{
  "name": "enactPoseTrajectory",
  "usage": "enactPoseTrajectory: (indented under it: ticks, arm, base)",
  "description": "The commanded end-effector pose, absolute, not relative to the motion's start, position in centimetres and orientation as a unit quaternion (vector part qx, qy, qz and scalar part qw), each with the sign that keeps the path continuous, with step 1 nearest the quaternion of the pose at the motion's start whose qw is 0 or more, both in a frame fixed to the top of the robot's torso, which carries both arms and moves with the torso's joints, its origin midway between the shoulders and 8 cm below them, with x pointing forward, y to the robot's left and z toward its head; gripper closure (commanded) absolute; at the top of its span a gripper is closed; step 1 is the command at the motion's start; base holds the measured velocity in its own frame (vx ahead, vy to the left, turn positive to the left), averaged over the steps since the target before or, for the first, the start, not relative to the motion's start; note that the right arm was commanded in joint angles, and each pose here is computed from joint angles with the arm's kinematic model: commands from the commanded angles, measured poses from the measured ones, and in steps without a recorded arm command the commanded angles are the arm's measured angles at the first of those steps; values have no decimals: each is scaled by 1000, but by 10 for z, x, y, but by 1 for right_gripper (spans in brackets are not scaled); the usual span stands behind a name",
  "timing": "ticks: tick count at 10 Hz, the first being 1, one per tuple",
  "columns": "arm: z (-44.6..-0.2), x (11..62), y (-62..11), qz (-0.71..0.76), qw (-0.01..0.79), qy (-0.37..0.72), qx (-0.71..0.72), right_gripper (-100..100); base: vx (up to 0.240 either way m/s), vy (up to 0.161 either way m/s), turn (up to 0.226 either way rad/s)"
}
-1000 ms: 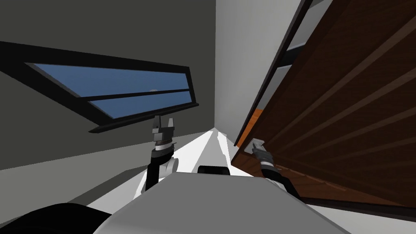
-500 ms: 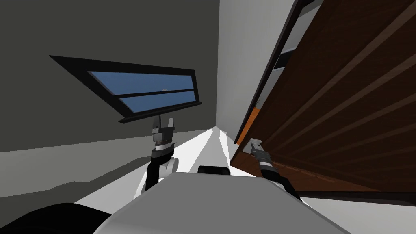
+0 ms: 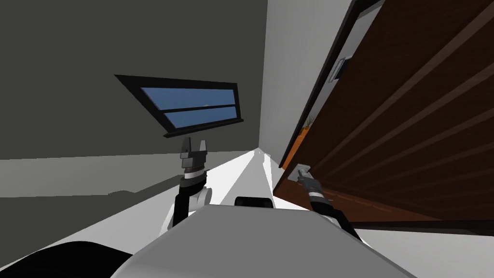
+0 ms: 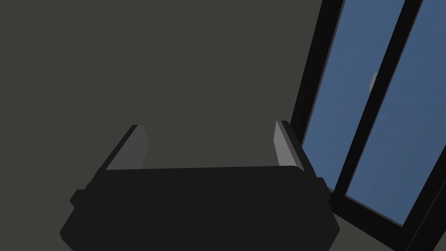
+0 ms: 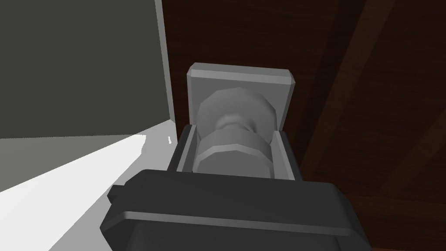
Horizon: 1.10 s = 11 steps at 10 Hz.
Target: Pull the door open
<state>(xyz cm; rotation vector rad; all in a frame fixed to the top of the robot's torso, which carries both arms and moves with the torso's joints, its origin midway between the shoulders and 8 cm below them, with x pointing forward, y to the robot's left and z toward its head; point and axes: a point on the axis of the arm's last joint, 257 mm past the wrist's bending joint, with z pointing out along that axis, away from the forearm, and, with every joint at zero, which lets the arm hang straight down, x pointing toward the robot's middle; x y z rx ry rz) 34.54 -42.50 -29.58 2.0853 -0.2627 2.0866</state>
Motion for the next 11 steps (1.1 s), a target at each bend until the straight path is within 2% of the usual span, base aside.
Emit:
enactPoseTrajectory:
  ticks: [1,5,7,11]
  arm:
    - [-297,345,-422,701,84,-84,703,100]
    - [-296,346,-419,703,74,-74,703,100]
    - [-298,345,-419,702,72,-72,705,100]
    - [-297,344,-416,704,63,-63,705,100]
  base:
    - [-240,14,128]
    - [-214,-39,122]
    - [-111,0,67]
    - [-194,-32,113]
